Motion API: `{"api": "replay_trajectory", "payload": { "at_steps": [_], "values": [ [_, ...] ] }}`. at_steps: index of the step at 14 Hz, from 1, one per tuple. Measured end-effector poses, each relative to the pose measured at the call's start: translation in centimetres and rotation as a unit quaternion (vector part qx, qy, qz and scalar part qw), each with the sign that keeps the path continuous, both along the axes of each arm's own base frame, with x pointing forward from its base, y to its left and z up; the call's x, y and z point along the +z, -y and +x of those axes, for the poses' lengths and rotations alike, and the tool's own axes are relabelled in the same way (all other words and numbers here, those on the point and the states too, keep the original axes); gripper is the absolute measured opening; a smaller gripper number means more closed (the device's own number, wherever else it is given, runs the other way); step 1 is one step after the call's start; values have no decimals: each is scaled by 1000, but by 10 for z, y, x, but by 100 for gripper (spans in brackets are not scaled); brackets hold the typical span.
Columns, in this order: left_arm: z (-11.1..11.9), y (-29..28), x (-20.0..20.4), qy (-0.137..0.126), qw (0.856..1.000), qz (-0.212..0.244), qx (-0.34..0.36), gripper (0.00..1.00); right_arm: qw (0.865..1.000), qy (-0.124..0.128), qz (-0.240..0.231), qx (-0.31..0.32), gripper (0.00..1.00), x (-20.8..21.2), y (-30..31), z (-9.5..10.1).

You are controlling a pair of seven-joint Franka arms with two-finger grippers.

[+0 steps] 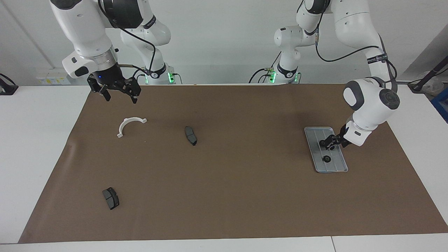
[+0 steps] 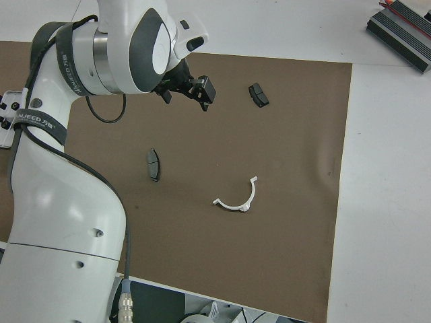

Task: Place bearing gear from tray to pile
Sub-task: 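Reach the left gripper down over the bearings in the metal tray, then grasp a black bearing in the tray with the left gripper and lift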

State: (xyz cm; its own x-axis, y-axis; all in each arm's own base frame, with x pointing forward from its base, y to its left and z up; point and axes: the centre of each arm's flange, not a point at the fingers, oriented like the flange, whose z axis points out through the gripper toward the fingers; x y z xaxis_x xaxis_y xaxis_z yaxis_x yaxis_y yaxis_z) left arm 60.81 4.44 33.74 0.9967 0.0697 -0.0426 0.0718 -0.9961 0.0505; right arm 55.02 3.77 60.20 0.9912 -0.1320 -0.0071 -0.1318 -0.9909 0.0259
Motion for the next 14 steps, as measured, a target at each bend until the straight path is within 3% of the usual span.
{"api": "replay_trajectory", "payload": {
  "at_steps": [14],
  "values": [
    [-17, -6, -29, -7, 1000, 1, 5, 54, 1000, 0, 0, 0, 100, 0, 0, 0]
  ]
}}
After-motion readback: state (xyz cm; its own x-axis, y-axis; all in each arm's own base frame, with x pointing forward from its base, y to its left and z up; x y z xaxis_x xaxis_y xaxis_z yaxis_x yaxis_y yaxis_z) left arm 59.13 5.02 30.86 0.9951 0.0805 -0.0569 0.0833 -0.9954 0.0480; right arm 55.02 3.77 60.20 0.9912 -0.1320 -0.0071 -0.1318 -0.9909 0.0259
